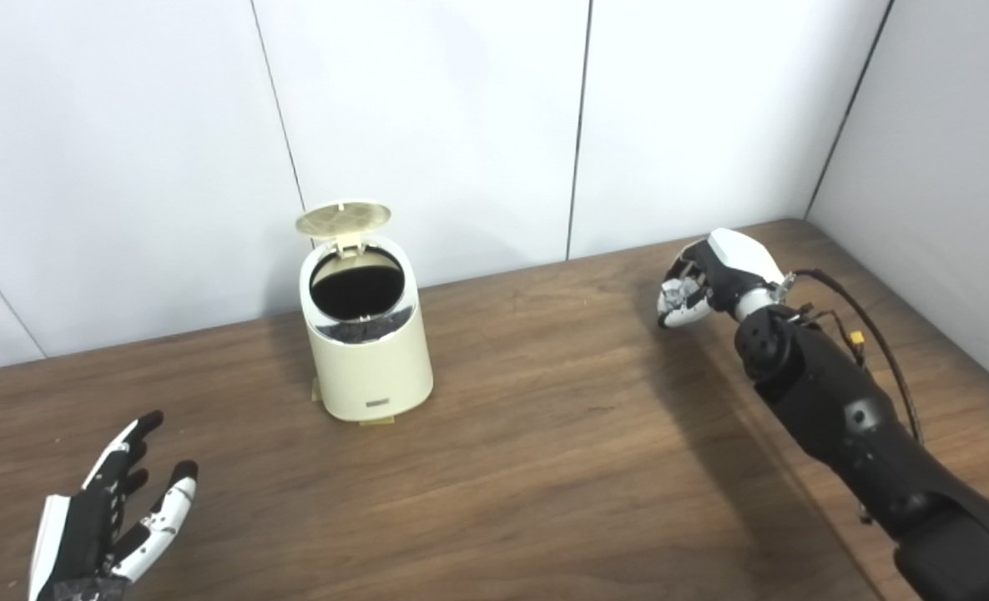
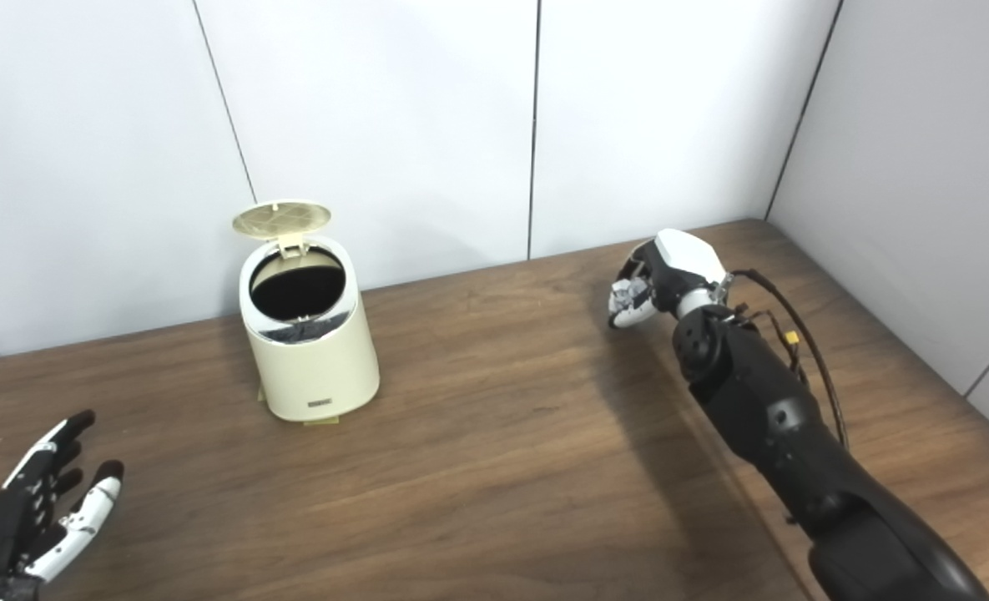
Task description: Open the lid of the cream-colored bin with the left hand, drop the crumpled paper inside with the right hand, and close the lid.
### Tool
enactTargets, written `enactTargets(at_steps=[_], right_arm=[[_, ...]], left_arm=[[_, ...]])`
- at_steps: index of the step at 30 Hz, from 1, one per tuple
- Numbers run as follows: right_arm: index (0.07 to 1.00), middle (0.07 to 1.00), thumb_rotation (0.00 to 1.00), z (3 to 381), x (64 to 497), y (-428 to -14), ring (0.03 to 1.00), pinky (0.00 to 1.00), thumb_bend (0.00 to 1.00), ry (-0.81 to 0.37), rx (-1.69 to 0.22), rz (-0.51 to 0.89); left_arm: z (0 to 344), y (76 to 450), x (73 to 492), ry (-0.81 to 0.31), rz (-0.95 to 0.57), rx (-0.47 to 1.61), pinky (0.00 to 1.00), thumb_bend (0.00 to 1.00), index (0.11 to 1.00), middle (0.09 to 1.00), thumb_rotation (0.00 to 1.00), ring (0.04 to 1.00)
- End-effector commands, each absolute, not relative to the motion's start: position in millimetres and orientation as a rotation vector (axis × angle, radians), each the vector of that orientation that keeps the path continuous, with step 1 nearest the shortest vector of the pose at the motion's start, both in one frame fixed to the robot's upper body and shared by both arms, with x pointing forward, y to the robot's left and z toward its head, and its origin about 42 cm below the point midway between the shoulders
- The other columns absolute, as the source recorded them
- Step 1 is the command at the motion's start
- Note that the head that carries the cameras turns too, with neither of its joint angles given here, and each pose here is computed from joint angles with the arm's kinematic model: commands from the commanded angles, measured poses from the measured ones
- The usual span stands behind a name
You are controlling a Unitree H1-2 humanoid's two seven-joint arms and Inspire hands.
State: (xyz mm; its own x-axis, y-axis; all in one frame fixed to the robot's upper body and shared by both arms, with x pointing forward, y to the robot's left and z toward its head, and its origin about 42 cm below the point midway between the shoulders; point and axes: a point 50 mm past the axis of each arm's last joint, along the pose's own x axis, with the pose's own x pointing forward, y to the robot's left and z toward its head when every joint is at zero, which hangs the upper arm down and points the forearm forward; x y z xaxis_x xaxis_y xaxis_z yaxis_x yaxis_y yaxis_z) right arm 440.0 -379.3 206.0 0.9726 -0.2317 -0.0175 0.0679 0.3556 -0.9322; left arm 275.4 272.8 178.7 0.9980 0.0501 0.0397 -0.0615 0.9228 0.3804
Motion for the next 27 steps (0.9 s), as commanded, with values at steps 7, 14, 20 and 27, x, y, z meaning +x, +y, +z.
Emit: enactTargets(at_steps=[7, 14, 20, 27], right_arm=[[0.493, 0.503, 0.0, 277, 426, -343, 0.398, 0.32, 0.5, -0.277, -1.263, -0.158], [0.512, 0.505, 0.0, 311, 403, -287, 0.401, 0.37, 0.5, -0.432, -1.179, -0.05], [0.511, 0.502, 0.0, 331, 394, -237, 0.383, 0.36, 0.5, -0.524, -1.079, 0.018], [0.508, 0.502, 0.0, 336, 396, -196, 0.386, 0.38, 0.5, -0.596, -1.015, 0.062]], left_arm=[[185, 268, 276, -0.114, 0.037, 0.406, 0.92, 0.35, 0.909, 0.952, 0.26, 0.956], [169, 263, 275, -0.071, 0.045, 0.376, 0.92, 0.44, 0.897, 0.94, 0.38, 0.947], [158, 263, 275, -0.063, 0.065, 0.363, 0.93, 0.47, 0.909, 0.944, 0.47, 0.947], [155, 260, 277, -0.072, 0.062, 0.361, 0.92, 0.49, 0.907, 0.937, 0.49, 0.94]])
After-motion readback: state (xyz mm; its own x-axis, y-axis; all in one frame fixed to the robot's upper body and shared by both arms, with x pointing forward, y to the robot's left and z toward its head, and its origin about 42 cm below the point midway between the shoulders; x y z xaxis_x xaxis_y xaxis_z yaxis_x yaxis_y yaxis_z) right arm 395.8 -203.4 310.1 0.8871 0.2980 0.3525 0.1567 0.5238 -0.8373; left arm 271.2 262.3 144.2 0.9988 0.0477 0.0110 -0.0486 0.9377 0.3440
